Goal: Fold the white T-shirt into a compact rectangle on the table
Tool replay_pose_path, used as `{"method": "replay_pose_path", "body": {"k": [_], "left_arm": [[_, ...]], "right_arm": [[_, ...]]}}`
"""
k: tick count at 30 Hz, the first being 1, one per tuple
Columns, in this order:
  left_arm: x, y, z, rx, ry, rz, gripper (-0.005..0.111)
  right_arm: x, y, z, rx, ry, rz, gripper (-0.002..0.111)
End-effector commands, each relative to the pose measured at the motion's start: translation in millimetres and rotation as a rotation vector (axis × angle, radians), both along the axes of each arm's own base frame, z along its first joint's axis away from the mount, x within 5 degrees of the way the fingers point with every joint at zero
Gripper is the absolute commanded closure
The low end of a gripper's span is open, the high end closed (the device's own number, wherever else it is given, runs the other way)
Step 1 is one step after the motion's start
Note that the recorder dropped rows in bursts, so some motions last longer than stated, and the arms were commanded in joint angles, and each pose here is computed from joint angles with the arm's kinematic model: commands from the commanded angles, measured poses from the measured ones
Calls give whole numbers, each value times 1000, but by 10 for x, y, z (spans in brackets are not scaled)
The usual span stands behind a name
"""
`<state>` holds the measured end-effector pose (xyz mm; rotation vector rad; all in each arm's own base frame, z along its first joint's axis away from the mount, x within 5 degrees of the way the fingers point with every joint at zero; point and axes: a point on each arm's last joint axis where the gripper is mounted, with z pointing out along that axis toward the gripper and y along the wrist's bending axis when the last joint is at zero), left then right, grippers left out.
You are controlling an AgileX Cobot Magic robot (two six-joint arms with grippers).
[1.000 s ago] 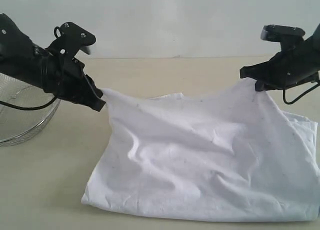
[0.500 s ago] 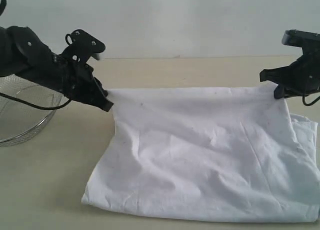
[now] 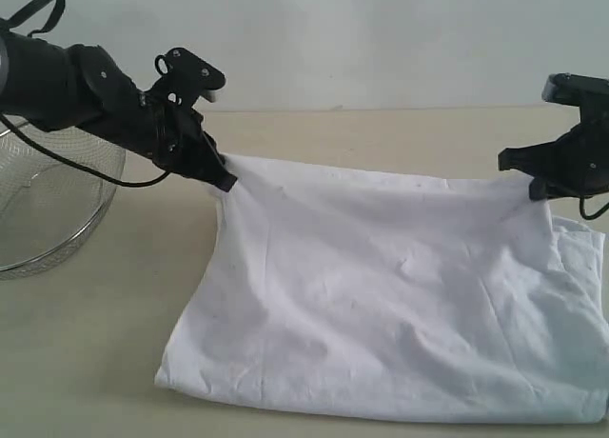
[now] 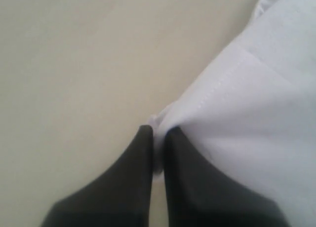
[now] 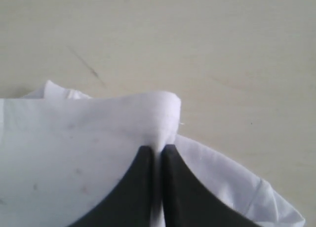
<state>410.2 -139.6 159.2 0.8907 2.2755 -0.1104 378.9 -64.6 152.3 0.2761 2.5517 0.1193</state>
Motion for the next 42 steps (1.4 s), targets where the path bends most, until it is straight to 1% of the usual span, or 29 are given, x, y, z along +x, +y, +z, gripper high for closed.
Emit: {"method": "replay_pose_path", "body": {"k": [1, 8, 10, 11, 13, 14, 16, 17, 18, 19, 20, 21, 23, 24, 27, 29, 30, 31, 32, 33, 34, 36, 37, 40, 42], "left_arm": [[34, 7, 17, 22, -23, -17, 102], [43, 8, 23, 21, -34, -11, 102], [44, 8, 24, 21, -35, -11, 102], [44, 8, 24, 21, -35, -11, 100], [39, 15, 18, 21, -25, -13, 93], [33, 14, 14, 21, -17, -15, 86], [27, 28, 7, 21, -4, -16, 68], [30, 49, 4, 15, 6, -5, 57], [25, 57, 11, 4, 17, 9, 46], [23, 77, 25, 0, 25, 19, 37], [13, 88, 68, -10, 29, 32, 33], [-6, 99, 120, -20, 41, 42, 33], [-51, 123, 240, 6, 39, 15, 38], [-83, 135, 318, 28, 34, -8, 44], [-205, 169, 559, 69, 40, -59, 67], [-296, 201, 699, 93, 57, -86, 84], [-338, 217, 755, 97, 71, -90, 96], [-385, 225, 801, 95, 94, -92, 102], [-425, 228, 828, 90, 121, -90, 102], [-492, 228, 839, 74, 185, -83, 102], [-534, 220, 826, 66, 234, -93, 102], [-636, 175, 762, 45, 325, -117, 102], [-676, 142, 731, 33, 348, -133, 102], [-810, -6, 610, -16, 393, -192, 102], [-892, -121, 516, -53, 399, -195, 102]], "right_arm": [[30, -75, 61, -40, -63, -26, 108], [49, -89, 77, -53, -86, -33, 108], [51, -91, 80, -62, -89, -24, 104], [51, -91, 80, -67, -89, -17, 97], [52, -92, 81, -72, -91, -12, 82], [52, -92, 80, -70, -90, -14, 67], [56, -95, 84, -59, -97, -36, 45], [57, -96, 85, -48, -98, -53, 39], [57, -96, 85, -46, -98, -55, 40], [57, -96, 85, -46, -98, -55, 44], [57, -96, 85, -46, -98, -55, 49], [57, -96, 85, -46, -98, -55, 54], [56, -96, 94, -48, -100, -53, 65], [55, -96, 104, -49, -103, -53, 69], [42, -89, 159, -42, -109, -56, 81], [26, -78, 194, -32, -104, -56, 89], [15, -72, 229, -27, -106, -56, 93], [6, -66, 258, -18, -107, -62, 96], [-10, -58, 298, -7, -107, -67, 101], [-31, -46, 350, 10, -105, -76, 107], [-55, -31, 400, 30, -101, -85, 108], [-122, 15, 533, 57, -90, -74, 108], [-168, 39, 574, 78, -78, -74, 108], [-381, 156, 737, 114, -63, -47, 108], [-574, 268, 764, 124, -26, -8, 108]]}}
